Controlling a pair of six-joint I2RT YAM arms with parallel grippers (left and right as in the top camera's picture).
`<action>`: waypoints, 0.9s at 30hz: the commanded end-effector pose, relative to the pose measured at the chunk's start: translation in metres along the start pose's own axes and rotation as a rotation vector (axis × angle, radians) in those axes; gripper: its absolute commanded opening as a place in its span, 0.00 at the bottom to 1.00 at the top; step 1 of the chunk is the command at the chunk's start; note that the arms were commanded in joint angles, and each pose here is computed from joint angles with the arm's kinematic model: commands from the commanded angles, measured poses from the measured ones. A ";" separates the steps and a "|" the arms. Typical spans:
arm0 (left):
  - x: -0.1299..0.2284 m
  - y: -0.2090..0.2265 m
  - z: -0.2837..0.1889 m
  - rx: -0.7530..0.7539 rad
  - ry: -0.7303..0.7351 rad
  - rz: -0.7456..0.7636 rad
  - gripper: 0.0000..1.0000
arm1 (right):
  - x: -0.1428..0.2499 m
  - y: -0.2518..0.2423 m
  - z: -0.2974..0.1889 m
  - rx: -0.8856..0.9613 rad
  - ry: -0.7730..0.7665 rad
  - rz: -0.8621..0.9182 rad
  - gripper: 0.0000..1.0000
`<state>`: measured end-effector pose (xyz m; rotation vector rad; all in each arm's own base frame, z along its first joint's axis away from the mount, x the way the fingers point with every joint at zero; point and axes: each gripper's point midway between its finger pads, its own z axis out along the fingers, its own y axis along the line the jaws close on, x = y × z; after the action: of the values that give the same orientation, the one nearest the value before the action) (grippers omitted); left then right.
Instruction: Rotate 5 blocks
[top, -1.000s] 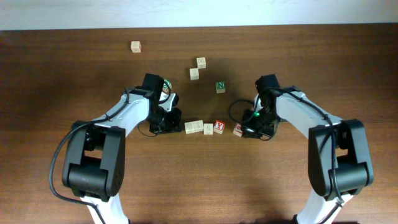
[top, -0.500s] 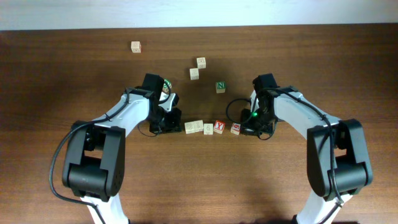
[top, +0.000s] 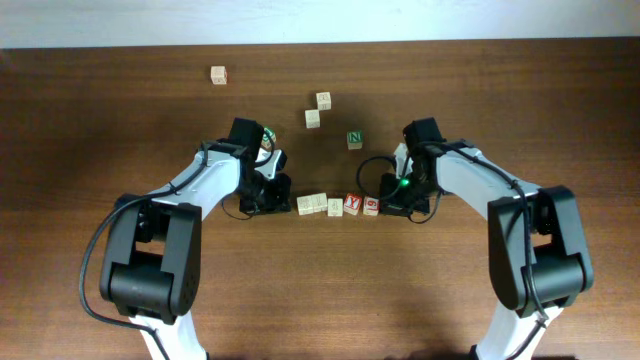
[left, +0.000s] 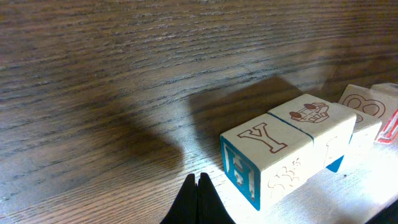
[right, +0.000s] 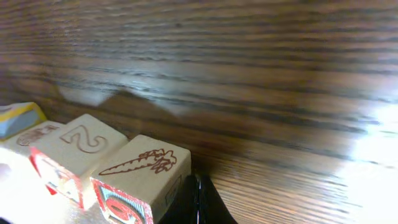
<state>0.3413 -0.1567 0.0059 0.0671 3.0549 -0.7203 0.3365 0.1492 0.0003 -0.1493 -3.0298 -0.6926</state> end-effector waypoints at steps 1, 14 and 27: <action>0.000 0.002 0.001 -0.008 0.003 -0.009 0.00 | 0.004 0.011 0.010 -0.025 0.020 0.017 0.04; 0.007 -0.010 0.009 -0.031 0.023 0.037 0.00 | -0.001 0.028 0.012 -0.077 0.000 0.032 0.04; 0.011 0.012 0.002 -0.162 0.047 0.106 0.00 | -0.009 0.046 -0.040 -0.004 -0.015 -0.035 0.04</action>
<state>0.3265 -0.1570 -0.0001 0.1633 3.1133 -0.5931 0.3422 0.1729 0.0333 -0.1559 -2.9822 -0.7333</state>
